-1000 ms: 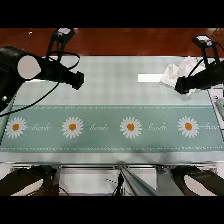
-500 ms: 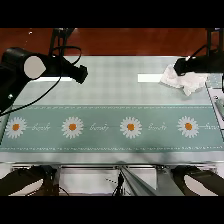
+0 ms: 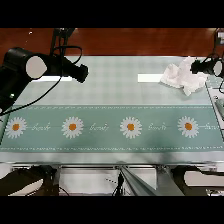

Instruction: Fold the shirts.

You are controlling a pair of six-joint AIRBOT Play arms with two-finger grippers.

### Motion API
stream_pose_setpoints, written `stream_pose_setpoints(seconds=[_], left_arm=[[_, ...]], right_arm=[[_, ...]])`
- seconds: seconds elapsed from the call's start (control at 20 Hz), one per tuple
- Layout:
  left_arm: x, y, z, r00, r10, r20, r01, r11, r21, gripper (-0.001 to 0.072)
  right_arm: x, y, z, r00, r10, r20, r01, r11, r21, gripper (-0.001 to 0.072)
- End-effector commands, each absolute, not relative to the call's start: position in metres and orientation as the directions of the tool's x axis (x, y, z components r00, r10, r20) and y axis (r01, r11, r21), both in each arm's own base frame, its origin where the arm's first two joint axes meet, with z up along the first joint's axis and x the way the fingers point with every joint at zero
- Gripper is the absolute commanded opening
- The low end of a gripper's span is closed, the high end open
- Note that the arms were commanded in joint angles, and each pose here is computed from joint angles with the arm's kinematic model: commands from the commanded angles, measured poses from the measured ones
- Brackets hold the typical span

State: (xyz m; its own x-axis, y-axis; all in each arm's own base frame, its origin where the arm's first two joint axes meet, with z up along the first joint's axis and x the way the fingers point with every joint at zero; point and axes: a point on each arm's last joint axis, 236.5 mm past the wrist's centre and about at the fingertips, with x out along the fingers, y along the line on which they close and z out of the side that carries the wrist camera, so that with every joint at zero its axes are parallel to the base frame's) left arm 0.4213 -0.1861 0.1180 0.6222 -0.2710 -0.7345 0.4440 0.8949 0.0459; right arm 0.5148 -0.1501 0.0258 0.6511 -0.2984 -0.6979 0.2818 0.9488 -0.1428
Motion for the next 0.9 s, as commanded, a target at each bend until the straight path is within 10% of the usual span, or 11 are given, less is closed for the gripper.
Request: stream_pose_setpoints(seconds=[0.0,0.4,0.45,0.55,0.85], left_arm=[[0.421,-0.186,0.118,0.621,-0.27,-0.736,0.444,0.895,0.046,0.0718],[0.421,-0.186,0.118,0.621,-0.27,-0.735,0.444,0.895,0.046,0.0717],[0.421,-0.186,0.118,0.621,-0.27,-0.735,0.444,0.895,0.046,0.0718],[0.421,-0.186,0.118,0.621,-0.27,-0.735,0.444,0.895,0.046,0.0718],[0.425,-0.194,0.149,0.661,-0.301,-0.688,0.451,0.891,0.044,0.0717]], right_arm=[[0.51,-0.182,-0.039,0.585,-0.255,-0.77,0.425,0.905,0.023,0.0608],[0.535,-0.133,-0.111,0.591,-0.12,-0.798,0.328,0.939,0.102,0.0601],[0.537,-0.128,-0.11,0.592,-0.119,-0.797,0.292,0.954,0.074,0.0514],[0.538,-0.119,-0.106,0.595,-0.106,-0.796,0.281,0.956,0.082,0.0047],[0.547,-0.111,0.028,0.757,-0.125,-0.641,0.248,0.963,0.104,0.0029]])
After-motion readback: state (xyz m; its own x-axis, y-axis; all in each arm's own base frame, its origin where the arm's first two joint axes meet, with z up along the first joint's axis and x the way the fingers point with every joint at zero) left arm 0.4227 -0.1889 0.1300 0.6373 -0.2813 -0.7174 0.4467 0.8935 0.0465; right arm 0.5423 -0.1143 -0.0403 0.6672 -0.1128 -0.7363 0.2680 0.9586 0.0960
